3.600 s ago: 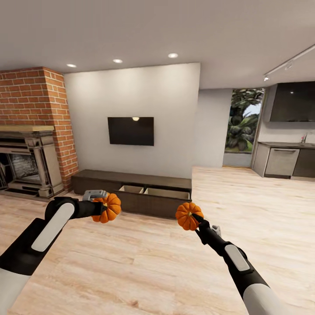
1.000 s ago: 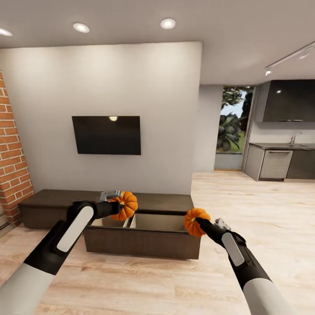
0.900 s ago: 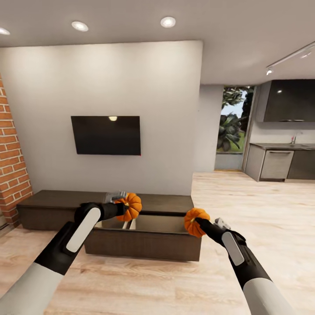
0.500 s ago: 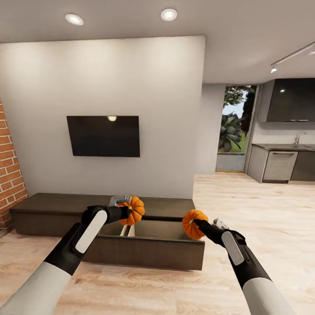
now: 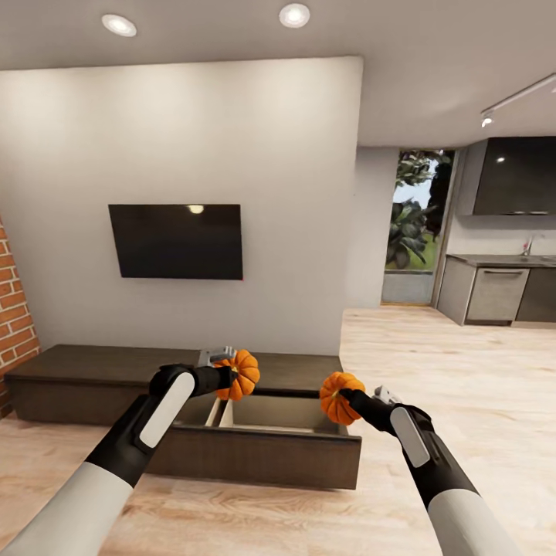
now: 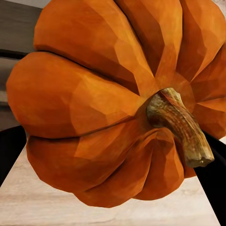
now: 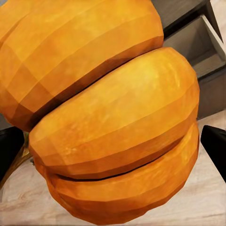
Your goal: Place each of the two pumpkins and all three candles from the living room inside a cabinet in the living room (use any cabinet), then make sure every cabinet is closed, and position the cauldron so it is next to a table in the living room.
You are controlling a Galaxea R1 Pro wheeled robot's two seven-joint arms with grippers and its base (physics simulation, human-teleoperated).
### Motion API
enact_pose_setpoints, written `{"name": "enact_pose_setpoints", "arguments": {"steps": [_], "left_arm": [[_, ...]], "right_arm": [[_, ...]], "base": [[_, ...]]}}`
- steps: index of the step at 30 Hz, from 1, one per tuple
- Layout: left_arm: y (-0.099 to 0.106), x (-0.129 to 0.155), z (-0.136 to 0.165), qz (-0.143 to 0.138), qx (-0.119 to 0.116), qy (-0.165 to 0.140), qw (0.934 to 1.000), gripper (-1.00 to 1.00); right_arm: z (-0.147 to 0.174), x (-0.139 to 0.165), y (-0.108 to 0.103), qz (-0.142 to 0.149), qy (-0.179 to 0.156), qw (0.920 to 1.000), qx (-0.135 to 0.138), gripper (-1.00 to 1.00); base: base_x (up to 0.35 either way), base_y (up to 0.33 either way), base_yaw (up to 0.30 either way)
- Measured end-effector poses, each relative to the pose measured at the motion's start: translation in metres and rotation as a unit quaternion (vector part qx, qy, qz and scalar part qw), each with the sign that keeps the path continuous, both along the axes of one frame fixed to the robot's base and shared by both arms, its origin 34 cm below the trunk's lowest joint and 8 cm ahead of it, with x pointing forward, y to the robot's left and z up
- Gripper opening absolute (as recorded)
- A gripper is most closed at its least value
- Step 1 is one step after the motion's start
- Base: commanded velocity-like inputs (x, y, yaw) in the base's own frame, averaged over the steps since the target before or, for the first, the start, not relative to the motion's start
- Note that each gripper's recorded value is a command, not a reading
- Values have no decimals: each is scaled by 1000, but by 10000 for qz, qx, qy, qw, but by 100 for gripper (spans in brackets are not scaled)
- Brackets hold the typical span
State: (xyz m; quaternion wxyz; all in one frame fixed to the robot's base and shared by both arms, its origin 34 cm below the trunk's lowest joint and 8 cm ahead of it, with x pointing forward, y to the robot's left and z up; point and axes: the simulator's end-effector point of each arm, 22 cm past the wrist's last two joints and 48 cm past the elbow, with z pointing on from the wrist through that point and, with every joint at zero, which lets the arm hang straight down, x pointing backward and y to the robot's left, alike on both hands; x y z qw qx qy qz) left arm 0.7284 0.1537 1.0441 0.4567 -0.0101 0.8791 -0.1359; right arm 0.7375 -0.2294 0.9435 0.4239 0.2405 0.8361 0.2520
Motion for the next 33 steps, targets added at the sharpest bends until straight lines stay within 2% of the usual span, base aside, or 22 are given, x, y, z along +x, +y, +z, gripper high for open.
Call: {"name": "enact_pose_setpoints", "arguments": {"steps": [13, 21, 33], "left_arm": [[-1, -1, -1, -8, 2, 10, 10000, -100], [-1, 0, 0, -10, -7, 9, 10000, -100], [-1, 0, 0, -12, -12, 9, 10000, -100]], "right_arm": [[1, 0, 6, 51, -2, 10000, -4, -100], [1, 0, 8, 76, 0, 10000, -7, -100], [1, 0, 11, 112, -5, 9999, -4, -100]], "base": [[204, -9, 0], [178, -112, 0], [93, -19, 0]]}}
